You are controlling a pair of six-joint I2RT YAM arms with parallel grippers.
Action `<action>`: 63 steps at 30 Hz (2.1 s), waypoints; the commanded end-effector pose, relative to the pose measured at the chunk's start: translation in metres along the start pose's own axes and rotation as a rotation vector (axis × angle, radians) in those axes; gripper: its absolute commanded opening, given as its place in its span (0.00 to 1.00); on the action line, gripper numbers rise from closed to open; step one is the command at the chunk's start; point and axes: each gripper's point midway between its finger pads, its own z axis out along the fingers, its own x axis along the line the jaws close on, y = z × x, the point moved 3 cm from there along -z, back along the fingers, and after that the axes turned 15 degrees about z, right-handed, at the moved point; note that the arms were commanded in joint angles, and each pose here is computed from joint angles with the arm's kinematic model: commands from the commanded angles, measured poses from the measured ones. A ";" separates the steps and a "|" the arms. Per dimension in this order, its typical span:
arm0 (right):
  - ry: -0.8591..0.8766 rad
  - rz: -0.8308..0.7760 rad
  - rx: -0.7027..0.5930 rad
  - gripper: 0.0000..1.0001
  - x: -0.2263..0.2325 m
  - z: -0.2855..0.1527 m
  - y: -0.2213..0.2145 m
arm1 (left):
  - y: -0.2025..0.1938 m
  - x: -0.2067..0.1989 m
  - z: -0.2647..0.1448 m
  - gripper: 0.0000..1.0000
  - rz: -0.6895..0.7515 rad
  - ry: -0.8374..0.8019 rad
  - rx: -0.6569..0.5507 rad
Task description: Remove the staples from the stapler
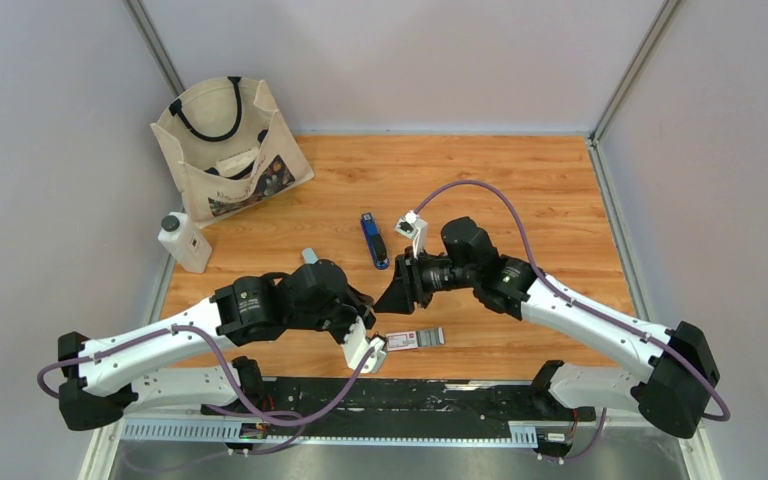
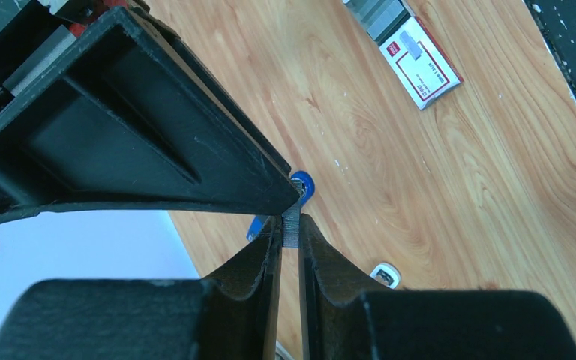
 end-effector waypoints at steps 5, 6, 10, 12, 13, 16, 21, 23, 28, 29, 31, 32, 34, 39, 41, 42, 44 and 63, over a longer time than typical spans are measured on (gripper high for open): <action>0.064 -0.020 -0.059 0.36 0.018 0.005 0.018 | 0.008 0.016 -0.002 0.18 0.001 0.064 -0.030; 0.065 -0.019 -0.062 0.36 0.019 0.005 0.019 | 0.008 0.017 -0.002 0.18 0.003 0.067 -0.031; 0.064 -0.011 -0.061 0.33 0.018 0.007 0.019 | 0.007 0.017 -0.001 0.18 0.000 0.068 -0.028; 0.062 -0.010 -0.062 0.32 0.017 0.007 0.019 | 0.007 0.016 -0.002 0.18 0.002 0.067 -0.025; 0.058 -0.009 -0.061 0.32 0.015 0.008 0.019 | 0.007 0.016 -0.002 0.18 0.002 0.065 -0.023; 0.052 -0.003 -0.070 0.27 0.015 0.008 0.020 | 0.007 0.014 -0.001 0.18 0.001 0.062 -0.024; 0.041 0.005 -0.094 0.14 0.012 0.009 0.023 | 0.006 0.016 -0.001 0.20 -0.007 0.071 -0.016; 0.039 0.010 -0.098 0.13 0.011 0.008 0.022 | 0.004 0.018 -0.001 0.25 -0.016 0.082 -0.004; 0.007 0.021 -0.093 0.11 0.004 0.006 0.016 | -0.001 0.031 -0.005 0.60 -0.059 0.175 0.034; -0.009 0.022 -0.093 0.11 0.000 0.005 0.014 | -0.005 0.035 -0.008 0.65 -0.061 0.196 0.065; -0.044 0.025 -0.089 0.10 -0.008 0.003 0.008 | -0.008 0.040 -0.013 0.68 -0.070 0.221 0.087; -0.065 0.031 -0.086 0.10 -0.013 0.002 0.005 | -0.009 0.040 -0.015 0.69 -0.072 0.218 0.097; -0.123 0.035 -0.086 0.10 -0.024 -0.001 0.001 | -0.011 0.040 -0.021 0.70 -0.081 0.219 0.114; -0.431 0.079 -0.154 0.11 -0.076 -0.019 -0.006 | -0.024 0.028 -0.038 0.72 -0.215 0.175 0.169; -0.559 0.107 -0.185 0.09 -0.096 -0.030 -0.012 | -0.033 0.021 -0.044 0.72 -0.327 0.108 0.193; -0.613 0.123 -0.199 0.09 -0.106 -0.035 -0.017 | -0.041 0.016 -0.046 0.72 -0.392 0.062 0.218; -0.701 0.134 -0.227 0.08 -0.119 -0.043 -0.026 | -0.052 0.008 -0.049 0.70 -0.507 -0.001 0.258; -0.916 0.137 -0.237 0.10 -0.155 -0.040 -0.083 | -0.057 -0.029 -0.028 0.57 -1.016 -0.135 0.153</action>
